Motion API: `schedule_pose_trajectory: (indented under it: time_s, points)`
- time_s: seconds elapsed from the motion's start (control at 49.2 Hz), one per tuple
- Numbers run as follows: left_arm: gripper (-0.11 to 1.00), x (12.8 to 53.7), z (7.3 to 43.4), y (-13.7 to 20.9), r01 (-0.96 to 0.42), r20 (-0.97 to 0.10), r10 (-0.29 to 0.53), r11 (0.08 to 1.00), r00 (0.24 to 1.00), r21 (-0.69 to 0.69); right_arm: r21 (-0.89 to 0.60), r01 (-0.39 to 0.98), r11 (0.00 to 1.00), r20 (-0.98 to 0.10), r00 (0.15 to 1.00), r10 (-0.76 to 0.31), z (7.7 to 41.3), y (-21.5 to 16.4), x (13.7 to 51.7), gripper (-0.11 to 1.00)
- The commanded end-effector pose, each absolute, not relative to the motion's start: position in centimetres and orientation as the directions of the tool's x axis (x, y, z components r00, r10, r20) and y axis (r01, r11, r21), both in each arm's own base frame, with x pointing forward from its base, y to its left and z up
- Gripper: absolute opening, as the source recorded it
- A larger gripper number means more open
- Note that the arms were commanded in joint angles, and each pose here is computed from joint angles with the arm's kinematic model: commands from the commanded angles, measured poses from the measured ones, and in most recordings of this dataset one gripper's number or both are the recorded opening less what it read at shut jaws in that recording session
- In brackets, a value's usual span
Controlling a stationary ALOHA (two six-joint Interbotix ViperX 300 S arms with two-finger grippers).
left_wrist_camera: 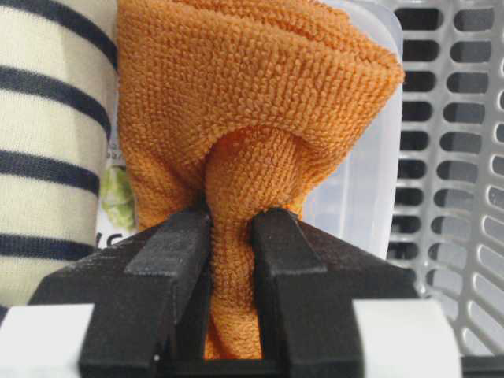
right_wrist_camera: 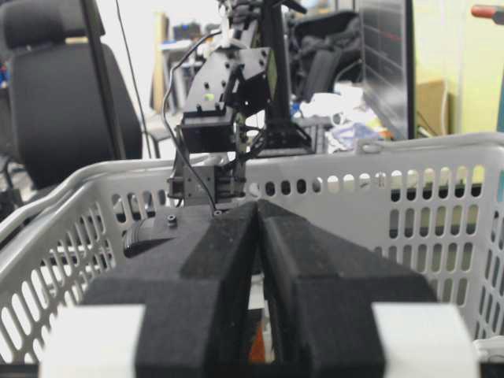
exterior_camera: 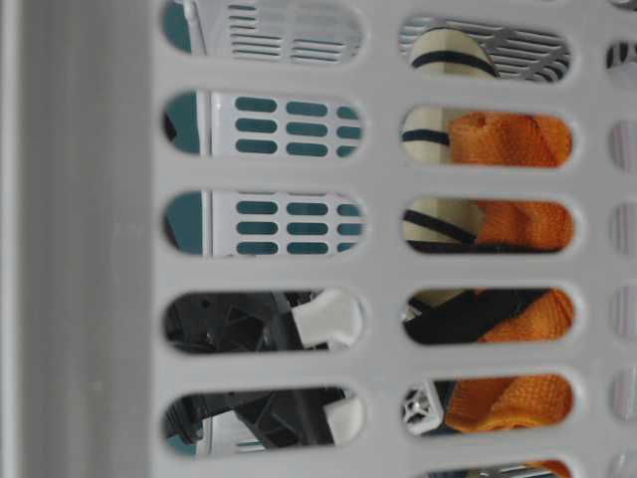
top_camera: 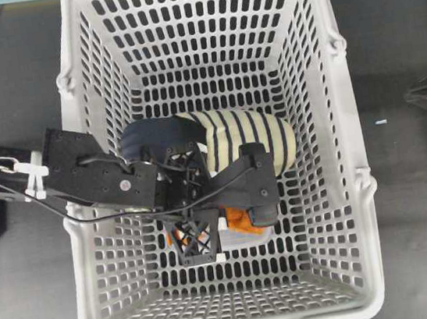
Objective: Pick up the orange cloth from the shopping basket with the left arm.
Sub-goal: 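Lift the orange cloth upward out of the basket with the left gripper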
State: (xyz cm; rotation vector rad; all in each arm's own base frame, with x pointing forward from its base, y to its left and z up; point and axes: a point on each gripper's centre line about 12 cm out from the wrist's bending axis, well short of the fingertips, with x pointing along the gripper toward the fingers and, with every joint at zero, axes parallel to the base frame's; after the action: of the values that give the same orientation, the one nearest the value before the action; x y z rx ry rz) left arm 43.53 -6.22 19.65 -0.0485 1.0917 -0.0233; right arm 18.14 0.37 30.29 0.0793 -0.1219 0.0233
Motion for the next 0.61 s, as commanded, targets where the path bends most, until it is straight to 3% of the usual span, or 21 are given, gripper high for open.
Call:
schedule_pose_trajectory:
  time_s: [0.0,0.224,0.589]
  points:
    - [0.12,43.5,21.0,-6.4,0.003,-0.871,-0.046,0.999,0.489,-0.052,0.081,-0.029,0.996,0.138,0.990,0.017,30.8,0.4,18.2,0.00]
    - [0.12,43.3,26.4,-6.3,0.007,-0.833,-0.054,0.998,0.551,-0.060,0.081,-0.030,0.996,0.131,0.991,0.019,30.6,0.4,18.3,0.00]
    - [0.12,42.0,40.7,-5.9,0.056,-0.762,-0.057,0.998,0.645,-0.028,0.081,-0.028,0.996,0.130,0.991,0.018,30.6,0.4,18.2,0.00]
